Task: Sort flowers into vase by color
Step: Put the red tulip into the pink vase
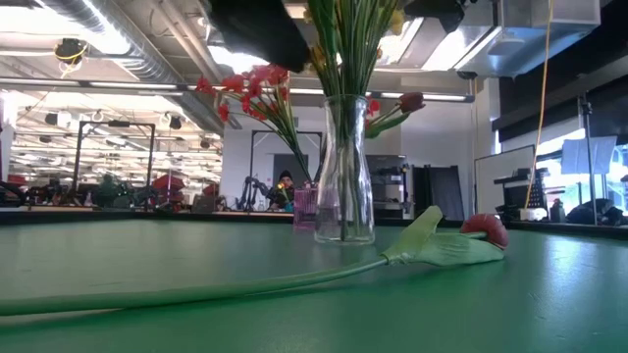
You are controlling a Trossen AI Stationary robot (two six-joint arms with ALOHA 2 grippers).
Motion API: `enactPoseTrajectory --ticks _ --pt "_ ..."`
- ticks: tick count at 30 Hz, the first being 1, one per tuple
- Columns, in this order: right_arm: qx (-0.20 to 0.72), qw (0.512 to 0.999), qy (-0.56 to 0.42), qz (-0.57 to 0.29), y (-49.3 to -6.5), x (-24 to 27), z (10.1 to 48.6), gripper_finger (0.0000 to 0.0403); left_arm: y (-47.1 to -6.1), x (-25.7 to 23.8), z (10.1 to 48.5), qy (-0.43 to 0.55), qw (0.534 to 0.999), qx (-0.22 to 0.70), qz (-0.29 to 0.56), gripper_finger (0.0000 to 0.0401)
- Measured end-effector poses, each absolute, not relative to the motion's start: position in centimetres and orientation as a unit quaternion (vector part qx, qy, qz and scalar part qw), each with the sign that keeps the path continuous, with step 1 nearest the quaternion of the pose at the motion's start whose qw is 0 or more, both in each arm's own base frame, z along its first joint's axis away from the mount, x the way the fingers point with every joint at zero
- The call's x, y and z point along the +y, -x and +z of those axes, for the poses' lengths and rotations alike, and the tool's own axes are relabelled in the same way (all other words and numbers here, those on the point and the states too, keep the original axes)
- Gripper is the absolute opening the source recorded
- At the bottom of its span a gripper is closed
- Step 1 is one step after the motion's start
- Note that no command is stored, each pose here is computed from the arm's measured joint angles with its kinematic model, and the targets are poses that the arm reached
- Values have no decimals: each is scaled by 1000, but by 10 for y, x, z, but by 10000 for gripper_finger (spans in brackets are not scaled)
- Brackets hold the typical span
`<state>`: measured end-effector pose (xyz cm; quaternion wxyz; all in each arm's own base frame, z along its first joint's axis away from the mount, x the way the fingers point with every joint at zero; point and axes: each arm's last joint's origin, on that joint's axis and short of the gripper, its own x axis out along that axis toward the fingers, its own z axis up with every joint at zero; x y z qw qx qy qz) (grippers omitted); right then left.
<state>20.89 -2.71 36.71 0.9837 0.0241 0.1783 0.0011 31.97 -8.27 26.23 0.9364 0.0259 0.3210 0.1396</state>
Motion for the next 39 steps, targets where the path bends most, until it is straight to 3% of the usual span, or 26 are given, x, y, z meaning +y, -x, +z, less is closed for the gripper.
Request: enactPoseTrajectory --ticks 9,19,28,39 --pt "179 984 -24 1 -209 -27 367 198 -296 -106 295 -83 907 377 167 196" --pt "177 984 -24 1 -209 -27 367 198 -267 -152 302 -5 898 430 90 196" --pt "167 986 -24 0 -210 -27 369 198 -274 -172 247 157 921 352 50 196" --pt "159 987 -21 -14 -208 -28 371 198 -314 -174 173 198 924 326 1 196"
